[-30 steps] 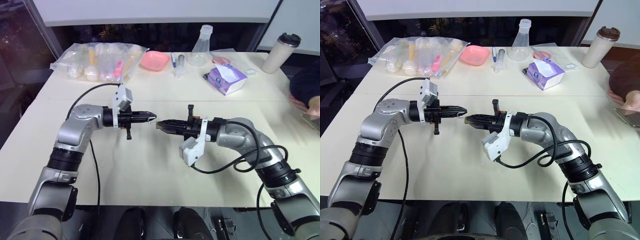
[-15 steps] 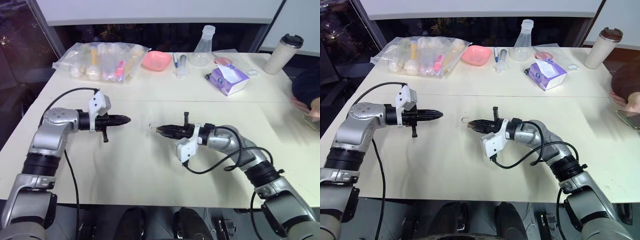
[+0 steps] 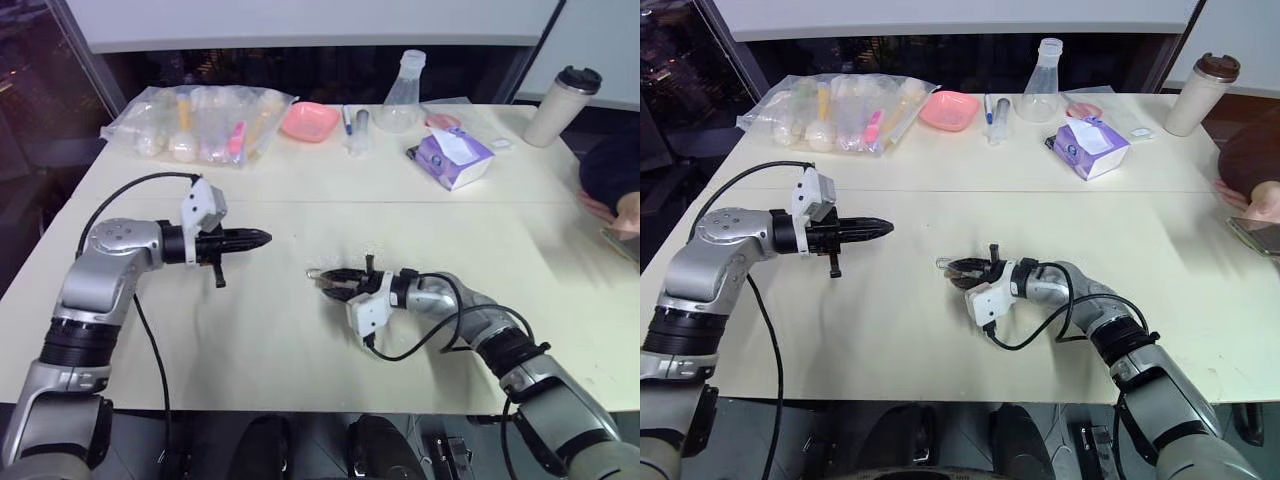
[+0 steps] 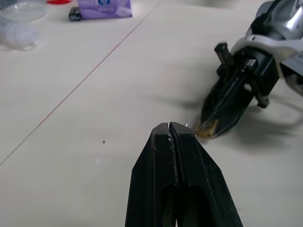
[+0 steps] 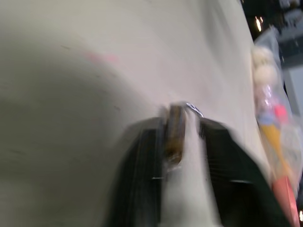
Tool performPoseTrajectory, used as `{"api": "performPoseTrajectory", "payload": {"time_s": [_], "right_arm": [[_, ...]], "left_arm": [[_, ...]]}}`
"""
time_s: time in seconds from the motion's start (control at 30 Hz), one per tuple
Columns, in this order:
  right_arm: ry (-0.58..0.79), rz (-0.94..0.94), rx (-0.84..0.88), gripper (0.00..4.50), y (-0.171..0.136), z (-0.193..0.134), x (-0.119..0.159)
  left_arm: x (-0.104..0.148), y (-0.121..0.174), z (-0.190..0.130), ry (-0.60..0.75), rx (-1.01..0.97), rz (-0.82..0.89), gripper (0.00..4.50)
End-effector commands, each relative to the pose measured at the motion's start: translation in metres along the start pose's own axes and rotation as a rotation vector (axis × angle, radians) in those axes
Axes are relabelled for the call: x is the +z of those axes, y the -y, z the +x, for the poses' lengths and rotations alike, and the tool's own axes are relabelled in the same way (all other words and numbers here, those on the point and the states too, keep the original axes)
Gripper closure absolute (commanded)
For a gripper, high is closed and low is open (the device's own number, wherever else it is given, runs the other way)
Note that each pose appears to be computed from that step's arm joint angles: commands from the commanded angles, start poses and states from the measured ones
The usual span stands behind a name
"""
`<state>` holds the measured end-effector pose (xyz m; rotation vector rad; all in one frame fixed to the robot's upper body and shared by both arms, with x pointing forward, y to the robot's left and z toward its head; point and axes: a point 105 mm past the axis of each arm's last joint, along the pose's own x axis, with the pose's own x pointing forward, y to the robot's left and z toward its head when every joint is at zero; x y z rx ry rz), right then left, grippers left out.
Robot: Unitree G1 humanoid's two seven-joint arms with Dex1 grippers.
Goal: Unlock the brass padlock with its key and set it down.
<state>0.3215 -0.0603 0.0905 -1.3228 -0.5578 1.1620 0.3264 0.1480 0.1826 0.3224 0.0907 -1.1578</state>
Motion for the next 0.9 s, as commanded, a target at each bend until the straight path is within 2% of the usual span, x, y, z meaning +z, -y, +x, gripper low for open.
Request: {"api": "performPoseTrajectory", "payload": {"time_s": [0.03, 0.1, 0.13, 0.37, 0.47, 0.57, 0.7, 0.9], "right_arm": [[0.043, -0.075, 0.019, 1.0, -0.003, -0.005, 0.012], [0.046, -0.082, 0.019, 0.07, -0.004, -0.01, 0.015], [0.045, -0.093, 0.023, 0.02, -0.003, -0.015, 0.017], [0.04, -0.163, 0.028, 0.02, 0.014, -0.058, 0.039], [0.039, -0.166, 0.028, 0.02, 0.022, -0.065, 0.046], [-0.008, 0.0, 0.018, 0.02, 0.039, -0.074, 0.045], [-0.061, 0.045, 0.061, 0.02, 0.052, -0.084, 0.039], [-0.134, 0.32, 0.176, 0.02, 0.046, -0.109, 0.037]], "left_arm": [[0.011, 0.003, -0.002, 0.028, -0.005, 0.029, 4.5], [0.011, 0.005, -0.002, 0.032, -0.008, 0.024, 4.5], [0.012, 0.007, -0.002, 0.032, -0.015, 0.023, 4.5], [0.011, 0.026, 0.001, 0.028, -0.085, 0.01, 4.5], [0.01, 0.032, 0.001, 0.022, -0.106, 0.01, 4.5], [0.007, 0.037, 0.0, 0.005, -0.12, 0.022, 4.5], [0.0, 0.044, -0.005, -0.028, -0.133, 0.034, 4.5], [-0.011, 0.045, -0.032, -0.098, -0.116, 0.033, 4.5]]}}
